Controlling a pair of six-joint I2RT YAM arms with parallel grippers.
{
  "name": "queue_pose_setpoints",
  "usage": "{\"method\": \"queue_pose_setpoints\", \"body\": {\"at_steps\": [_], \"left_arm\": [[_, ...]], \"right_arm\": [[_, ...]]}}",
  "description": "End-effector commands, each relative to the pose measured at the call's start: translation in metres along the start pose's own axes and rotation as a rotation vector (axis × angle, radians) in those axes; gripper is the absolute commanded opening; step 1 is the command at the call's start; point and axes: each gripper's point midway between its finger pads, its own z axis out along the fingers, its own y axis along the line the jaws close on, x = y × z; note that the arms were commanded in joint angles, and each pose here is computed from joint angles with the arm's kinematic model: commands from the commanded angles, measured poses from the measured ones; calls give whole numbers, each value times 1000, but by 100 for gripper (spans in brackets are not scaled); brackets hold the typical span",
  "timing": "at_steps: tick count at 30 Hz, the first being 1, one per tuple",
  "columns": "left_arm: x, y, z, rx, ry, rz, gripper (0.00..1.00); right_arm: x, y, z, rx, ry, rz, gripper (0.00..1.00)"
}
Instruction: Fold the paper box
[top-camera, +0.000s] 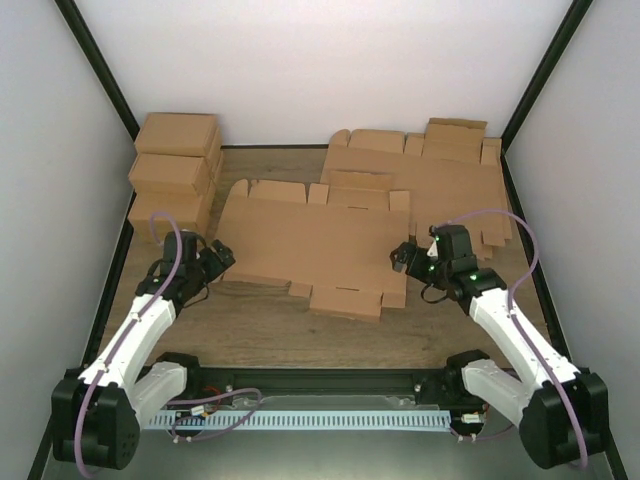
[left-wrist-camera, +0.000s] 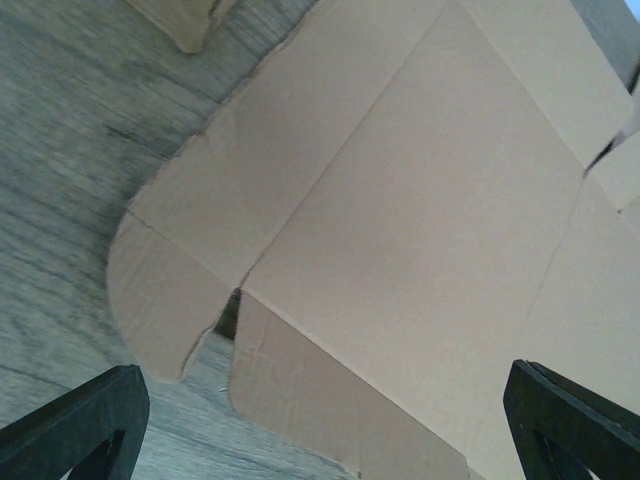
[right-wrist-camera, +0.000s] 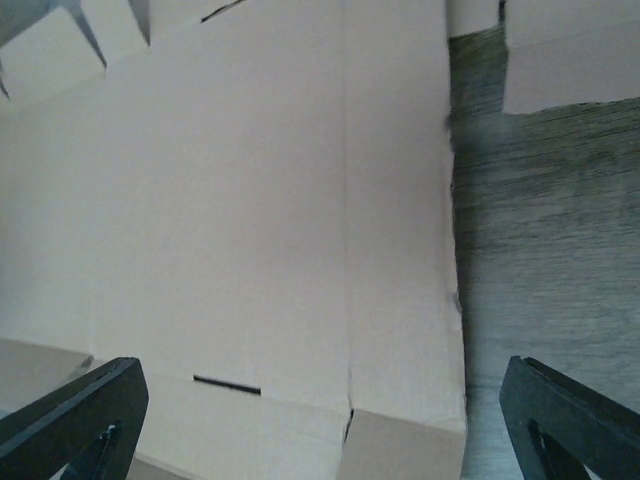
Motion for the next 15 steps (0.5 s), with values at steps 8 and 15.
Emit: {"method": "queue_pose_setpoints", "body": {"at_steps": [8,15], "left_arm": [[39,-10,18,136,163,113,100],[49,-14,23,173,209,128,100]], "right_arm": [[-22,-21,51,-11,22,91,92],[-37,-49,76,143,-3,68,90]]}}
